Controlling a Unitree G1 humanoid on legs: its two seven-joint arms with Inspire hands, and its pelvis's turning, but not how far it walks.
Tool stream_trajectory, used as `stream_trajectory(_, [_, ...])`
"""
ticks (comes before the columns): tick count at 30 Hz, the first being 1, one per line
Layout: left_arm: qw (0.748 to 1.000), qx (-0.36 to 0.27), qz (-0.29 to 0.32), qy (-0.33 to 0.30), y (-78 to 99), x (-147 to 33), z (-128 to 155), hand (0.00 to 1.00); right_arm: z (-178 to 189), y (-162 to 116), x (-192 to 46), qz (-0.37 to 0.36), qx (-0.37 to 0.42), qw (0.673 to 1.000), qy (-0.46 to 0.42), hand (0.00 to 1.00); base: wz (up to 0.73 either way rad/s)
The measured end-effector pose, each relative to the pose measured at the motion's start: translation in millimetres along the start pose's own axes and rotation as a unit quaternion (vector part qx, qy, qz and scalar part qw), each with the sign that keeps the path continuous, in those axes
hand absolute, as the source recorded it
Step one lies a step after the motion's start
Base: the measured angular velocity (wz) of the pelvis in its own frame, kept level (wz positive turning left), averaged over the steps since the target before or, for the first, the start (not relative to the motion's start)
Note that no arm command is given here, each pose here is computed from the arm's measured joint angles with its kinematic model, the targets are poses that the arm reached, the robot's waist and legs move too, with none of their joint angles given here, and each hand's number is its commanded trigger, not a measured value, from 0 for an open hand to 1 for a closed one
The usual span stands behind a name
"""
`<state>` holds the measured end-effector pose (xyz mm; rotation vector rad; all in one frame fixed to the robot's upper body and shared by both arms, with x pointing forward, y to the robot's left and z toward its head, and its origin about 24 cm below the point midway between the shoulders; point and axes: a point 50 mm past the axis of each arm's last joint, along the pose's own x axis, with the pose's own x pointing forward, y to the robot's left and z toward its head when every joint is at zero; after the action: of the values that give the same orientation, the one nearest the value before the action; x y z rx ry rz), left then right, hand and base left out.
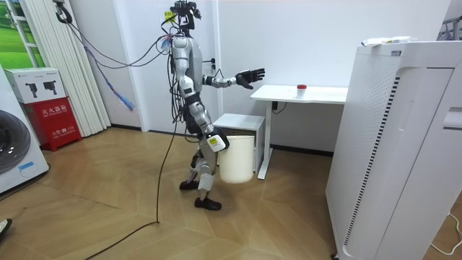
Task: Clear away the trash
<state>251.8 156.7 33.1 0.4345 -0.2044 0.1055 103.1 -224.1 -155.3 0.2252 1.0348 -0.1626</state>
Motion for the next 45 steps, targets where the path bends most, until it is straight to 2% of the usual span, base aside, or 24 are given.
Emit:
stream_trajectory(6, [1.000,-0.003,0.011,0.011,4.5,-5.3,-5,0.00,-2,-11,-3,-0.024,-0.010,1.000,0.003,1.00,-0.39])
stream_trajectory(10, [0.999,0.001,0.018,0.042,5.4,-21.8,-17,0.00,-5,-16,-5,-0.046,-0.010,0.999,0.007,1.00,-0.35])
stream_trajectory(13, [0.998,0.002,0.019,0.052,5.2,-27.2,-20,0.00,-4,-19,-6,-0.050,-0.015,0.999,0.007,1.00,-0.47])
stream_trajectory(20, [0.998,0.001,0.042,0.045,12.0,-25.9,-20,0.00,-3,-22,-6,-0.056,-0.025,0.998,0.005,1.00,0.05])
stream_trajectory(31, [0.998,0.011,0.064,0.027,24.4,-16.3,-15,0.00,8,-11,-3,-0.044,-0.058,0.997,-0.014,1.00,0.12])
stream_trajectory(45, [0.997,0.003,0.073,0.022,23.5,-15.6,-11,0.00,1,-9,-1,-0.029,-0.071,0.997,0.016,1.00,0.16])
